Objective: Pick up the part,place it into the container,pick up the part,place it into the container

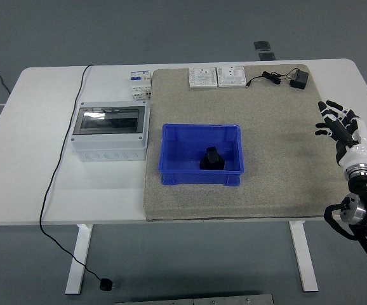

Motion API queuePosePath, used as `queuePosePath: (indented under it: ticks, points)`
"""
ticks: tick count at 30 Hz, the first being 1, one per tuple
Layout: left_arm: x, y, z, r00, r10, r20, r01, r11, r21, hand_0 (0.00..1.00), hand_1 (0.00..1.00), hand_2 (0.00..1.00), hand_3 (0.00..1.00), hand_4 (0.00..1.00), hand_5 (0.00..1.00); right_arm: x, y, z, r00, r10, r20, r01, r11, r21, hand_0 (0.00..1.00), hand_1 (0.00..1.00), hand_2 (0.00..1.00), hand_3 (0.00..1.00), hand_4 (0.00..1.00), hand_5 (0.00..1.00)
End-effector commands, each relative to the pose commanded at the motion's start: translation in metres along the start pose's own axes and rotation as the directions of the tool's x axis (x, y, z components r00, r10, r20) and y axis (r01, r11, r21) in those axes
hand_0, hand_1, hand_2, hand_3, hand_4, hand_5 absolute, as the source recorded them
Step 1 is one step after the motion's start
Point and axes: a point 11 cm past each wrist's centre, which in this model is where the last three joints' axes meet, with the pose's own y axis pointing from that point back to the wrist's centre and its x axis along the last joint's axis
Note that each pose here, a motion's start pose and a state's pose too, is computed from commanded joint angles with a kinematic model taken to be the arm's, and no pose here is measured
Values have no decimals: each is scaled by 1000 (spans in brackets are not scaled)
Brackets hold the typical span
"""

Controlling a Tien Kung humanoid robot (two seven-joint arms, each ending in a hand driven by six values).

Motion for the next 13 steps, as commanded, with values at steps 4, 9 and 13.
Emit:
queuePosePath:
  ticks: [4, 9, 13]
  points:
    - [2, 0, 2, 1000, 5, 8, -4, 1000, -4, 718, 604, 704, 583, 614, 472, 5, 0, -6, 999, 13, -33, -12, 1000, 26, 320, 346, 628, 607, 806, 298]
    - [8, 0, 4, 999, 26, 29, -25, 1000, -6, 717, 604, 703, 583, 614, 472, 4, 1, -18, 993, 10, -116, -2, 997, 75, 331, 347, 628, 607, 806, 299]
    - [12, 0, 4, 999, 37, 33, -37, 999, -5, 716, 599, 694, 582, 615, 472, -4, 3, -25, 980, -10, -196, 33, 993, 111, 347, 354, 627, 607, 807, 301]
